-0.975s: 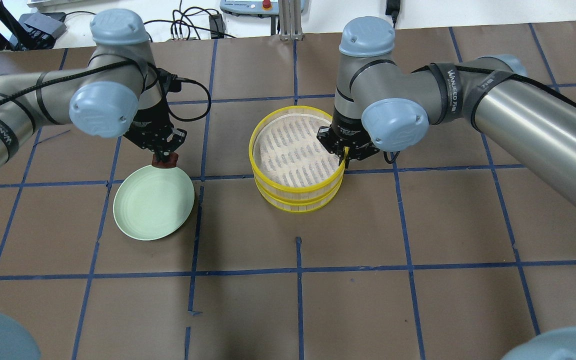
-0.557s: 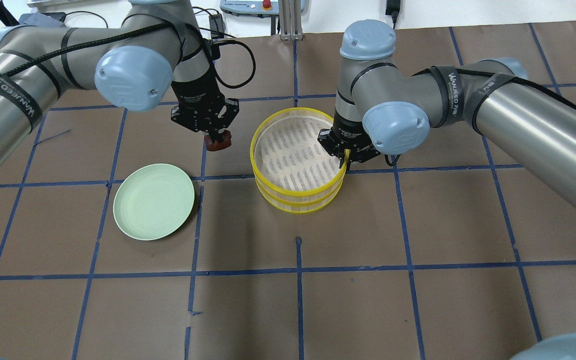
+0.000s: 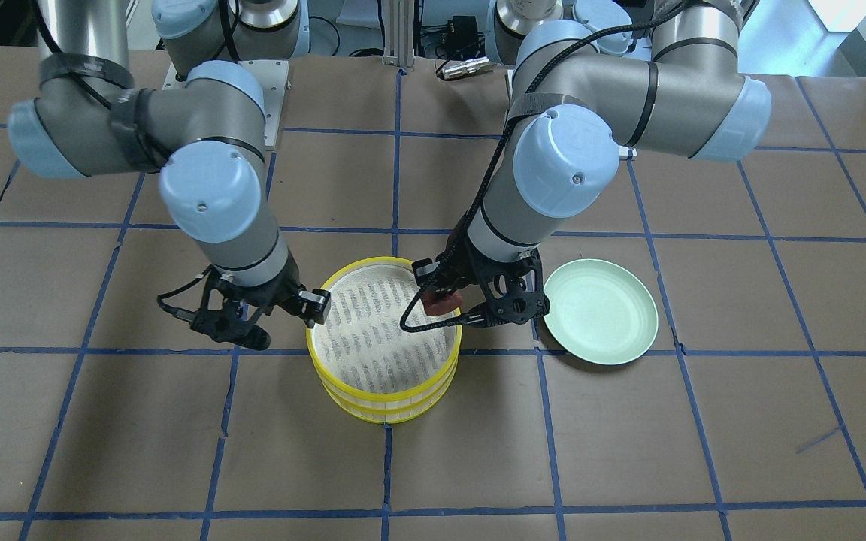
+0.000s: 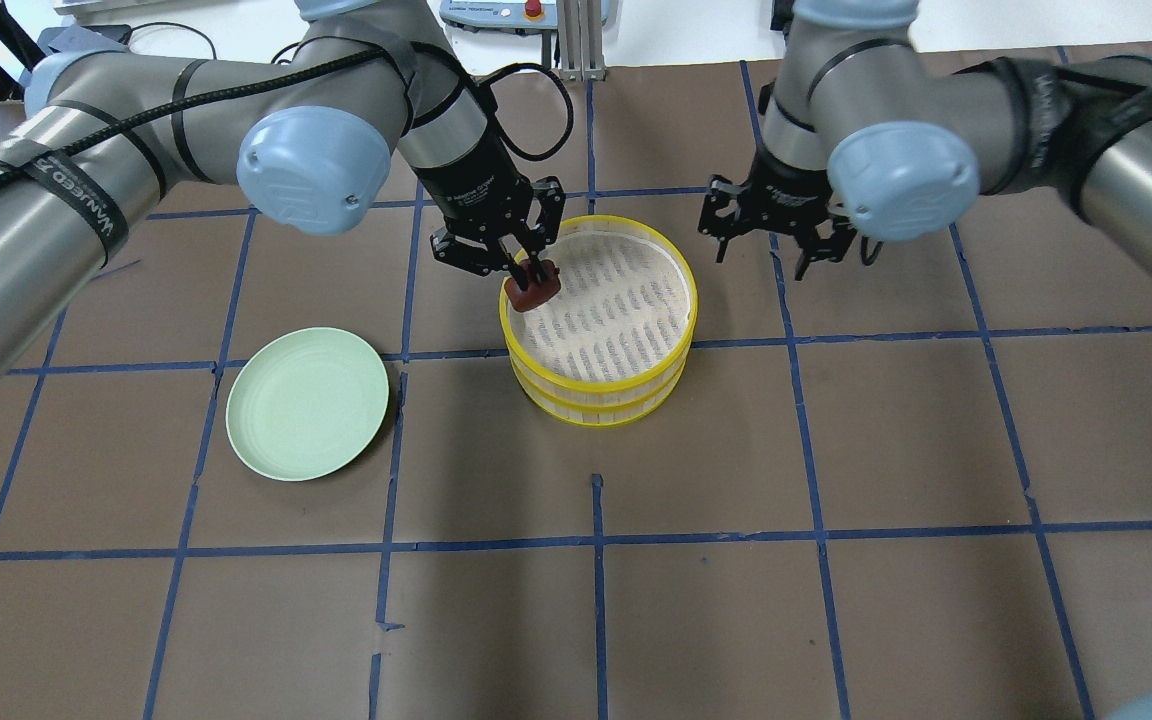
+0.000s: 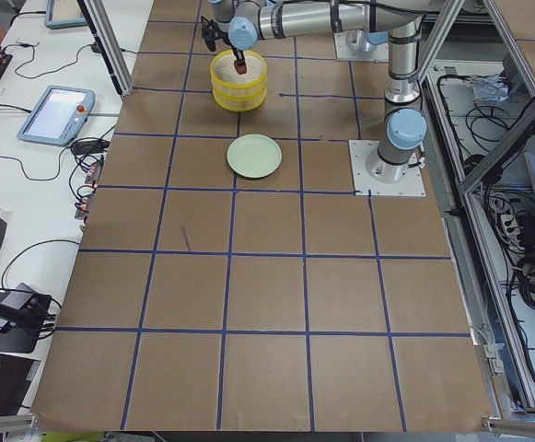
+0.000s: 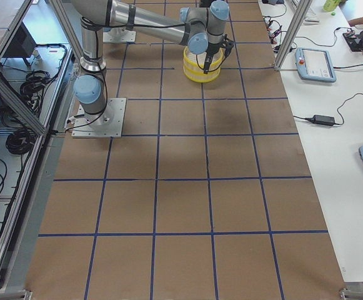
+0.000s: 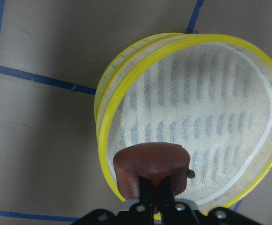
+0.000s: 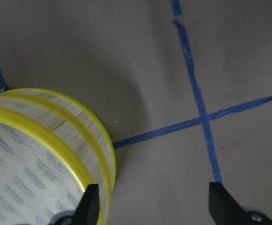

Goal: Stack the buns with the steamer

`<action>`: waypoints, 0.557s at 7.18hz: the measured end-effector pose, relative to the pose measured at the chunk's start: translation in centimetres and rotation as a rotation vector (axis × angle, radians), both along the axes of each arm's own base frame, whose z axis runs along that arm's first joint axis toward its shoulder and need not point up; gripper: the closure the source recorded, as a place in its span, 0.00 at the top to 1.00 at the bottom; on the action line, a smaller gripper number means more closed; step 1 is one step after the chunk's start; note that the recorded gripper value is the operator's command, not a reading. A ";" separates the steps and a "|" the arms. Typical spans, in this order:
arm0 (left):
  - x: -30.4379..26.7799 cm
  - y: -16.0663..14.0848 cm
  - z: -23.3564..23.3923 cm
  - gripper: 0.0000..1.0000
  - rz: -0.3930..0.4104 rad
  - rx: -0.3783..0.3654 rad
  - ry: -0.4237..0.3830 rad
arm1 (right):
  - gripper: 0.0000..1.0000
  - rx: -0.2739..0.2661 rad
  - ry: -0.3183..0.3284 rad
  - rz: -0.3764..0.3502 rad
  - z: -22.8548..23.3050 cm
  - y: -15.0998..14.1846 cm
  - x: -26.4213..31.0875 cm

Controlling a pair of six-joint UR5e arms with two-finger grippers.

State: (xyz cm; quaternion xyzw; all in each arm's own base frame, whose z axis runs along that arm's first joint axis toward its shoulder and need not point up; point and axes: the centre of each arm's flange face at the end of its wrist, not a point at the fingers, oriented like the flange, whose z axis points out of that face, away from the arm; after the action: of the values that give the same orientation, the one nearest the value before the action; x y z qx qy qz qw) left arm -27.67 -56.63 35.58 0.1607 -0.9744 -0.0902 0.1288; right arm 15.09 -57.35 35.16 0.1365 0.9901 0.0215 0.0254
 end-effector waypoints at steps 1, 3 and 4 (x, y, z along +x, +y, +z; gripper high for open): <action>-0.3 -0.1 0.6 1.00 0.037 -0.012 0.005 | 1.00 -0.016 -0.003 0.027 2.8 0.5 -3.7; -0.5 0.1 3.1 1.00 0.088 -0.077 0.007 | 1.00 -0.035 0.002 0.058 8.4 2.4 -5.9; -0.1 0.8 5.1 1.00 0.065 -0.121 -0.015 | 1.00 -0.027 0.016 0.077 11.7 3.6 -5.3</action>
State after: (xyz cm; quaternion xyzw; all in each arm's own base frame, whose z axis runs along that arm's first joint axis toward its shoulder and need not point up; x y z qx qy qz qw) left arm -27.76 -55.84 40.66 0.1849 -0.9733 -0.0256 0.1339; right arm 9.75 -53.79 46.81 0.0982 0.9950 0.0079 0.0187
